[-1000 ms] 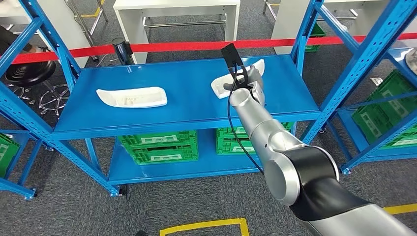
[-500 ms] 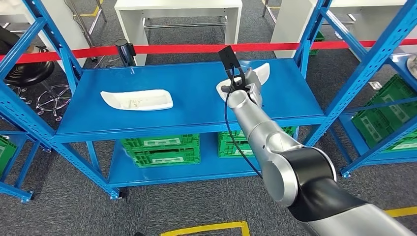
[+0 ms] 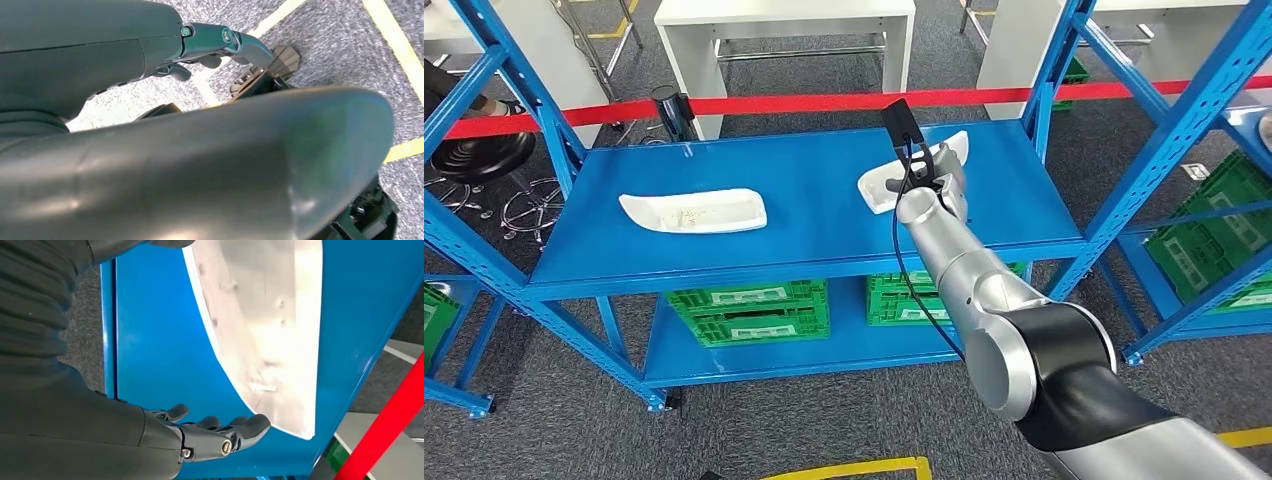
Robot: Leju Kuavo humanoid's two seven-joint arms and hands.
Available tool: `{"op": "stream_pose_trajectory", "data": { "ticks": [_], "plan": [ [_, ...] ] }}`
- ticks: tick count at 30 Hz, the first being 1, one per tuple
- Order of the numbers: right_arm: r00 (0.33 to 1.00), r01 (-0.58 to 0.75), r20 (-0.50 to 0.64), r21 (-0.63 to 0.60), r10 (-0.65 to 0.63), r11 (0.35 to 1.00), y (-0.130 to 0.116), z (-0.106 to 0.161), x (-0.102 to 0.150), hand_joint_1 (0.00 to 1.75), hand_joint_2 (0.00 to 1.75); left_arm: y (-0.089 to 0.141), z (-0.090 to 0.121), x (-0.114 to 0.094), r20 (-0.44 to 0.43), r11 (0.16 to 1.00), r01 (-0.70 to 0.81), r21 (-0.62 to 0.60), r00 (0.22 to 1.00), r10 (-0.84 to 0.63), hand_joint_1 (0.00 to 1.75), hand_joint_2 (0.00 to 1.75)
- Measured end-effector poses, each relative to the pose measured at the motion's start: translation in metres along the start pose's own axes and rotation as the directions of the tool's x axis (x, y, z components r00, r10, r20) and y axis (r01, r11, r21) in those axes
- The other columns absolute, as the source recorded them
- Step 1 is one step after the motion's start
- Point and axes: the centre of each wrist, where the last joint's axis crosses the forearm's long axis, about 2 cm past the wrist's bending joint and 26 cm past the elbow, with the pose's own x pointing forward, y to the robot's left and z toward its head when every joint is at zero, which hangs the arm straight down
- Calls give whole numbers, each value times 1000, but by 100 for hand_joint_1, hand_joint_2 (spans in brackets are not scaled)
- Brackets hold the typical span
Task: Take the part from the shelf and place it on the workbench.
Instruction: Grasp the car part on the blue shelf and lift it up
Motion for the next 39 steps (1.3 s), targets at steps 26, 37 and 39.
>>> {"op": "stream_pose_trajectory", "data": {
  "ticks": [26,37,39],
  "plan": [
    [995,3,-97,-2,-3,1000,4,1,-22,0,175,-1,-1,2,-2,1000,-4,-1,1000,4,0,0],
    [996,-4,-92,13,5,1000,7,4,-27,0,175,0,0,2,0,1000,-4,0,1000,4,0,0],
    [996,-5,-90,17,7,1000,8,4,-27,0,175,0,0,2,1,1000,-4,1,1000,4,0,0]
  ]
}}
